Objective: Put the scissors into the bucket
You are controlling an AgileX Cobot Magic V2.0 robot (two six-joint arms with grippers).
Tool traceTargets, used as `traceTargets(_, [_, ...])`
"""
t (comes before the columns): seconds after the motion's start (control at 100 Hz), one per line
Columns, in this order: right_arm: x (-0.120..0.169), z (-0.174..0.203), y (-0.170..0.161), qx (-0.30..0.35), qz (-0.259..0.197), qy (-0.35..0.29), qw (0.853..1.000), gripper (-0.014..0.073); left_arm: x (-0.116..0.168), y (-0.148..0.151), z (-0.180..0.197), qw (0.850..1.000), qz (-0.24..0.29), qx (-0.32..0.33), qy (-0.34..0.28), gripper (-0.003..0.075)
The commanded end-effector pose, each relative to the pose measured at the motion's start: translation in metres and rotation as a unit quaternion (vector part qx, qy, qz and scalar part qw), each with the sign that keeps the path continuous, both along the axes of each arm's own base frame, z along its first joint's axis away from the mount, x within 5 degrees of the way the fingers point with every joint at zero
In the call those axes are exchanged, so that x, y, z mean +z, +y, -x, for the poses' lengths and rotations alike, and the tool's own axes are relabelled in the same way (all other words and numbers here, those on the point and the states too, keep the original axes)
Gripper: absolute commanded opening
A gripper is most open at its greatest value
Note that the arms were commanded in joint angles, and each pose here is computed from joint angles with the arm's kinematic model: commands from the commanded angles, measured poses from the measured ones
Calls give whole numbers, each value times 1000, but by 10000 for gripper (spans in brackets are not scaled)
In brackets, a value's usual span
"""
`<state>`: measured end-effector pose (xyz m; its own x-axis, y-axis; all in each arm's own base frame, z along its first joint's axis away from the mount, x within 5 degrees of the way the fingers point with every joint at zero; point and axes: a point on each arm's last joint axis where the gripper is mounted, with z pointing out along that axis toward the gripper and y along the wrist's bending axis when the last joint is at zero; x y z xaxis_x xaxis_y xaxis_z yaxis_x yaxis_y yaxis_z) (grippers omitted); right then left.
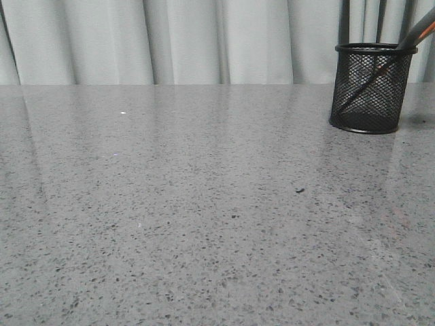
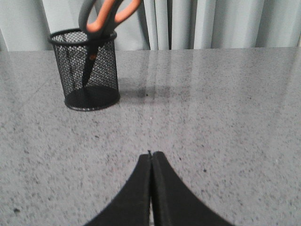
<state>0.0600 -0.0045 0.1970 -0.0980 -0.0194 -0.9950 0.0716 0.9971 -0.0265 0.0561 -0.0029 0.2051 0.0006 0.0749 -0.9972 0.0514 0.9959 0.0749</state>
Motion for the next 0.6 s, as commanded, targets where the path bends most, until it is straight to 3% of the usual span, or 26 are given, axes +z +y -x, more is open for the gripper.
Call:
traceTargets(0.0, [6, 4, 0, -4, 16, -64, 998, -69, 3, 0, 2, 999, 7, 2, -41, -20])
traceTargets(0.31, [-9, 5, -1, -6, 18, -10, 1000, -69, 3, 0, 2, 999, 7, 2, -41, -20])
traceTargets(0.59, [-8, 5, -1, -6, 18, -12, 1000, -69, 3, 0, 2, 999, 7, 2, -41, -20])
